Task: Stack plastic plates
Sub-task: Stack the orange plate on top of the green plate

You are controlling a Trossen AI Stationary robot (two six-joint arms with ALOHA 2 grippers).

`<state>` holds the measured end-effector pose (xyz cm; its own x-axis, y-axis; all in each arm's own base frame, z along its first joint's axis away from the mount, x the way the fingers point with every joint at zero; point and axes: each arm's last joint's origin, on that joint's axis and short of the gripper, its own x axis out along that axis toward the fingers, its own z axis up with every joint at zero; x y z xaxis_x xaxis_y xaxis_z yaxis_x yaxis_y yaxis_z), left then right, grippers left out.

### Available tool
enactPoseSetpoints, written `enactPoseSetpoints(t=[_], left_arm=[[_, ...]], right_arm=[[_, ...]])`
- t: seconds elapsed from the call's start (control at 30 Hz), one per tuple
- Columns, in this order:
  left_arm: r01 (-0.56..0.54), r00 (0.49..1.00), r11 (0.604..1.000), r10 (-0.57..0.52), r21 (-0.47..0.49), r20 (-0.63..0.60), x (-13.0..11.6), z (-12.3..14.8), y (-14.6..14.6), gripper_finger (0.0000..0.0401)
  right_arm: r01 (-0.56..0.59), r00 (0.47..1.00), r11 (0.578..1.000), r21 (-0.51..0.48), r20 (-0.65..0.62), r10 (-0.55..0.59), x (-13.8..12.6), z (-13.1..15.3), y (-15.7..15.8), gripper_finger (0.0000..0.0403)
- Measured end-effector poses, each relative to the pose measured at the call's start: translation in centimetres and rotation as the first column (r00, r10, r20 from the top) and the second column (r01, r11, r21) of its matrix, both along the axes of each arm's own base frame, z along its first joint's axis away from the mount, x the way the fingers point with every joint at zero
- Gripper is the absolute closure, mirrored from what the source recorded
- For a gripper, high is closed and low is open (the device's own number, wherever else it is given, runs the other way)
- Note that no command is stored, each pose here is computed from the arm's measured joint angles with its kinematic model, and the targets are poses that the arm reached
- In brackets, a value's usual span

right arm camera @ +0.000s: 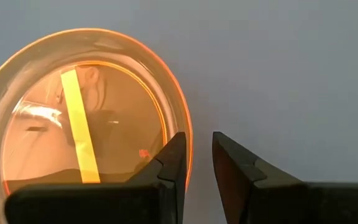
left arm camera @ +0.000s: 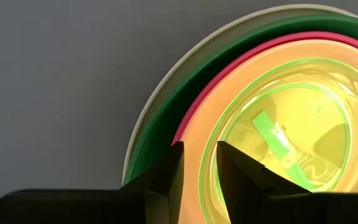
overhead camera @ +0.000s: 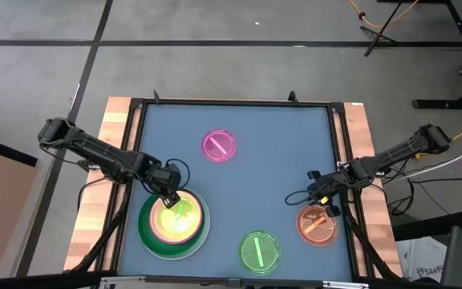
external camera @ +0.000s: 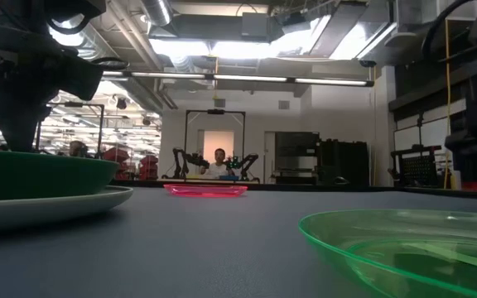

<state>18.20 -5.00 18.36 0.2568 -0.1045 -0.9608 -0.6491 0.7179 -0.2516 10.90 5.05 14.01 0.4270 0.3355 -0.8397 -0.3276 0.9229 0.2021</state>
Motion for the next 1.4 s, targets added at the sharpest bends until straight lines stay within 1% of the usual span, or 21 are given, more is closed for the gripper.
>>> enactPoseSetpoints(t=[0.27, 0.47, 0.6, 0.83, 1.03, 1.3, 1.4], left_arm=[[0.000, 1.000, 1.000, 0.000, -0.001, 0.003, 0.0, 0.0, 0.0, 0.0312], [0.000, 1.000, 1.000, 0.000, -0.001, 0.003, 0.0, 0.0, 0.0, 0.0312], [0.000, 1.000, 1.000, 0.000, -0.001, 0.003, 0.0, 0.0, 0.0, 0.0312], [0.000, 1.000, 1.000, 0.000, -0.002, 0.007, 0.1, 0.0, 0.0, 0.0312], [0.000, 1.000, 1.000, 0.000, -0.005, 0.017, 0.2, 0.0, -0.1, 0.0313], [0.000, 1.000, 1.000, 0.000, -0.005, 0.017, 0.2, 0.0, 0.0, 0.0313], [0.000, 1.000, 1.000, 0.000, -0.005, 0.017, 0.2, 0.0, 0.0, 0.0313]], right_arm=[[-0.006, 1.000, 1.000, 0.002, -0.011, 0.006, -0.1, -0.3, 0.0, 0.0331], [-0.033, 0.999, 0.999, 0.038, -0.038, 0.034, -0.3, -0.3, 0.1, 0.0331], [-0.033, 0.999, 0.999, 0.037, -0.042, 0.034, -0.3, -0.4, 0.1, 0.0331], [-0.033, 0.992, 0.999, 0.010, -0.121, 0.034, -0.3, -1.1, 0.1, 0.0331], [-0.036, 0.987, 0.999, 0.006, -0.157, 0.037, 0.0, -1.4, 0.2, 0.0331], [-0.042, 0.988, 0.999, 0.012, -0.147, 0.043, 0.1, -1.5, 0.3, 0.0331], [-0.046, 0.989, 0.999, 0.011, -0.143, 0.047, 0.1, -1.5, 0.3, 0.0342]])
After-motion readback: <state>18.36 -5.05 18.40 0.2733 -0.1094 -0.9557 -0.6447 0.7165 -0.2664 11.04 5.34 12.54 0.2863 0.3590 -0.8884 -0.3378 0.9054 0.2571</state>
